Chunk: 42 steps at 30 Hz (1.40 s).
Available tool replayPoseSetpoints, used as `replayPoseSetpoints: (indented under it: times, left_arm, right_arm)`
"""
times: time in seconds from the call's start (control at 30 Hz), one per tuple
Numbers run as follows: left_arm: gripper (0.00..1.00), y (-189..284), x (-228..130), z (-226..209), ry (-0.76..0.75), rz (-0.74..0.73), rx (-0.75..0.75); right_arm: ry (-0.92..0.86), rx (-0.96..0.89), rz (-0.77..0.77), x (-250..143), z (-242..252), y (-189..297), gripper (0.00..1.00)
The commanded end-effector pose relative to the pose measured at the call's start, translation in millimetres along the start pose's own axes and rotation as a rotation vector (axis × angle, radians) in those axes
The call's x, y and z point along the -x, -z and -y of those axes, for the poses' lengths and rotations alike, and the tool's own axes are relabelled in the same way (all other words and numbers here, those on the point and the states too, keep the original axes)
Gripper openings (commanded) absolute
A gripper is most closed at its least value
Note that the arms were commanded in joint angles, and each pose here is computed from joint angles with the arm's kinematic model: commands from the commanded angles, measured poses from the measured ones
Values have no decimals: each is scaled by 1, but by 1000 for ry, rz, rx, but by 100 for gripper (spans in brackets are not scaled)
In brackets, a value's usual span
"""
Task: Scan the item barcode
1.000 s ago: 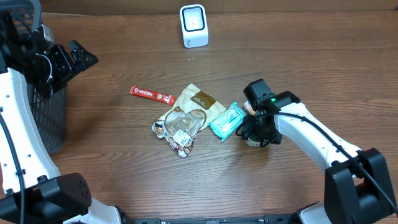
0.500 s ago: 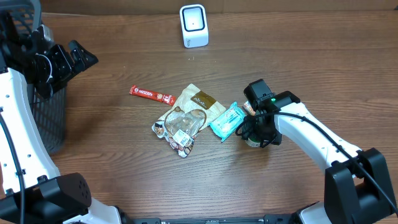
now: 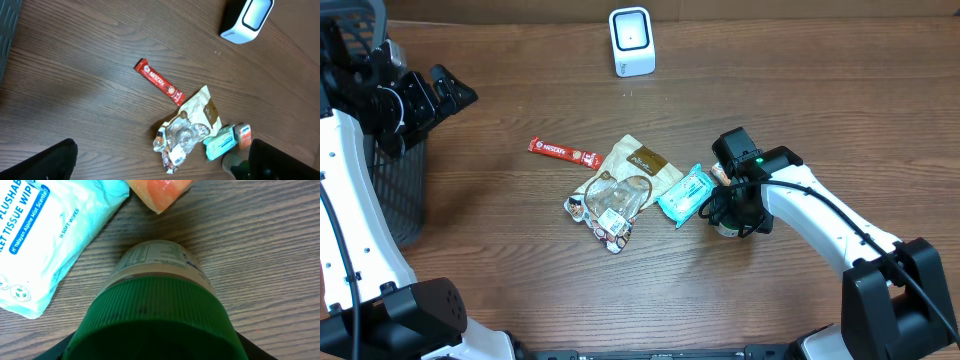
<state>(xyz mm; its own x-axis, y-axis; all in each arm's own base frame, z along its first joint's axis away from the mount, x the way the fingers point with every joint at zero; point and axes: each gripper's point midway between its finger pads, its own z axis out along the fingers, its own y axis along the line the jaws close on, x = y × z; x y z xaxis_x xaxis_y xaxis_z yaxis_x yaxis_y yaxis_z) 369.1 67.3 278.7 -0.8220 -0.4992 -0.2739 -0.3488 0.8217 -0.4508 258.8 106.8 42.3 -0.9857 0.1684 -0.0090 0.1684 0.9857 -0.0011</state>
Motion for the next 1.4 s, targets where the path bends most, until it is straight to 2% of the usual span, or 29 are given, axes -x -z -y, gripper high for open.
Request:
replayPoseSetpoints:
  times: [0.0, 1.37]
  left_arm:
    - [100, -3, -1, 0, 8, -9, 0]
    - [100, -3, -1, 0, 9, -9, 0]
  right_arm:
    - [-5, -5, -17, -5, 1, -3, 66]
    - [-5, -11, -24, -12, 6, -16, 66]
